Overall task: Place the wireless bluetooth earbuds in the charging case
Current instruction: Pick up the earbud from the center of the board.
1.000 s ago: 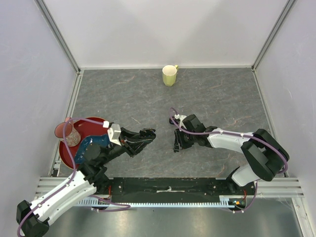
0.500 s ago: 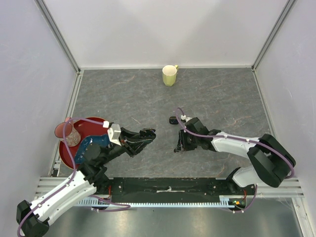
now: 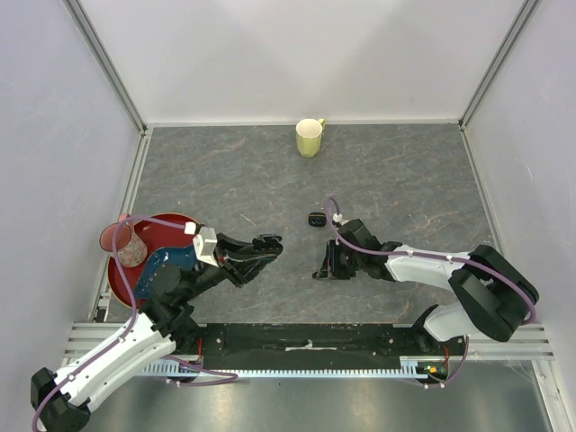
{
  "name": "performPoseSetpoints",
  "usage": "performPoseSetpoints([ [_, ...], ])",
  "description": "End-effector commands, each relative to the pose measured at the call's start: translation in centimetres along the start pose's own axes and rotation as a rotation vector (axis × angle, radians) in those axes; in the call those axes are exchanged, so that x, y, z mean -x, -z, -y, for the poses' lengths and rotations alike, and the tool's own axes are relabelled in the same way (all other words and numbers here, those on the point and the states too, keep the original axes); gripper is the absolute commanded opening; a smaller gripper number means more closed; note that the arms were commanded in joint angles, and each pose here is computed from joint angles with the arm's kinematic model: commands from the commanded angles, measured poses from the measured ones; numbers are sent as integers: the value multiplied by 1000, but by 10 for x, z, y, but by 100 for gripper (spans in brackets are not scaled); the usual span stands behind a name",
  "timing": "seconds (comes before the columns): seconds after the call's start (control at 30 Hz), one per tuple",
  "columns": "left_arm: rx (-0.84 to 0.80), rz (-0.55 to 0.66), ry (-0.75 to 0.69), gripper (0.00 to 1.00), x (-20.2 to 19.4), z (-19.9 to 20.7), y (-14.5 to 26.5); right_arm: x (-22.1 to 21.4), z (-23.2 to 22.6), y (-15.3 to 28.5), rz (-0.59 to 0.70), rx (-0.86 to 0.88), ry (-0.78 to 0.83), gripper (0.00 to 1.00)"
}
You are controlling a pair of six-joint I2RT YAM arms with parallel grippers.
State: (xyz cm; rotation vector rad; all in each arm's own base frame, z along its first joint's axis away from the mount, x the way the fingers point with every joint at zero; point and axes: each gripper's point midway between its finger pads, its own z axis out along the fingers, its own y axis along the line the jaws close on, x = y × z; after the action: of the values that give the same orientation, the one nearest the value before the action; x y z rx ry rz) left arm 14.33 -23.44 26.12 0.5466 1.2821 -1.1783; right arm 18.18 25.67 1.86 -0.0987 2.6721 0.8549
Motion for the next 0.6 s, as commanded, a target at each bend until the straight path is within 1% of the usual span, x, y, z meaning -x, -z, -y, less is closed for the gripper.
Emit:
performPoseSetpoints([
  [0.0, -21, 22, 28, 2, 3, 6, 2, -23, 19, -3, -47, -66, -52, 28],
  [0.2, -13, 18, 32, 2, 1, 4, 2, -24, -1, -5, -40, -13, -65, 28],
  [0.3, -14, 17, 31, 2, 1, 4, 2, -27, -14, -8, -55, 5, -43, 29],
  [0.43, -16, 20, 30, 2, 1, 5, 3, -27, -28, -7, -56, 34, -7, 33],
  [0.57, -10, 27, 31, 2, 2, 4, 4, -15, -40, 8, -19, 55, 39, 36],
])
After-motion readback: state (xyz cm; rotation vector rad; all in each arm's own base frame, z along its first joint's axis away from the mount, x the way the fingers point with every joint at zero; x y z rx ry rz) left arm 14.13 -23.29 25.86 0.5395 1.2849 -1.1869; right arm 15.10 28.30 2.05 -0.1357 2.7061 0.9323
